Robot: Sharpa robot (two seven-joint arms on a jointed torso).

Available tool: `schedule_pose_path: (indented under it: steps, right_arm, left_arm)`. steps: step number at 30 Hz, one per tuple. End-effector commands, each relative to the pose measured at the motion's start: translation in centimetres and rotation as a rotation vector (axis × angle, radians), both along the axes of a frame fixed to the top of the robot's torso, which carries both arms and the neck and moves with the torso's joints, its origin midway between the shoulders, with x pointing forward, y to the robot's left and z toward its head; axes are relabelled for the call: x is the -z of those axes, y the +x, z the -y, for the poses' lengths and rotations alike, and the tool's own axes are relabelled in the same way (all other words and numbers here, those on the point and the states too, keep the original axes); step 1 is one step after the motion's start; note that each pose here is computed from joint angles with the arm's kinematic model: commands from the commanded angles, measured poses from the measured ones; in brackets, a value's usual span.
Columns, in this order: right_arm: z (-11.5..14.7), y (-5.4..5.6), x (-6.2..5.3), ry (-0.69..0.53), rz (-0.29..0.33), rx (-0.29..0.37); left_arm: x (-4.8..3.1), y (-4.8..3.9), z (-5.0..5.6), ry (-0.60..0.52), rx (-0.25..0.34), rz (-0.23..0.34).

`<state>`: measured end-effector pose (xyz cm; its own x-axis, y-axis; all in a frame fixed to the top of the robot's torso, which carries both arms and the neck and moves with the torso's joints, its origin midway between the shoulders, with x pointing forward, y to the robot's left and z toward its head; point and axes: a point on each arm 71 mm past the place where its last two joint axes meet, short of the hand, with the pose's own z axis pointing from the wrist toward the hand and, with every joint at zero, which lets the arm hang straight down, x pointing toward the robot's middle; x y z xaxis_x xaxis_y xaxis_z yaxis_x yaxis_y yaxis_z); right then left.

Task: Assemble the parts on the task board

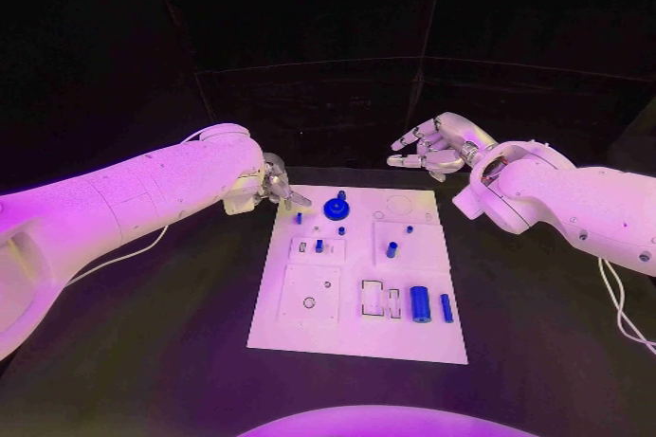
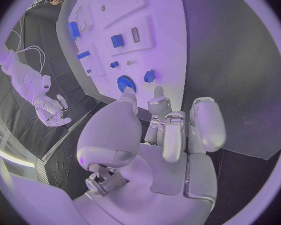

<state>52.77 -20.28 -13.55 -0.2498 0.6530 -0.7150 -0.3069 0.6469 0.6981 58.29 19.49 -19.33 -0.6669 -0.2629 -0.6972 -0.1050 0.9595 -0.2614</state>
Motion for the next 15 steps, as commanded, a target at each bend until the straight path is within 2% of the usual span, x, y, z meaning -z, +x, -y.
schedule_pose_path:
  steps: [1,15]
  right_arm:
    - [-0.13,0.04,-0.15,0.006,0.005,-0.007]
    - [-0.34,0.01,-0.15,0.006,0.004,-0.014]
  left_arm:
    - [0.14,-0.05,0.29,0.014,0.036,-0.025]
    - [0.79,0.13,0.48,0.042,0.042,-0.036]
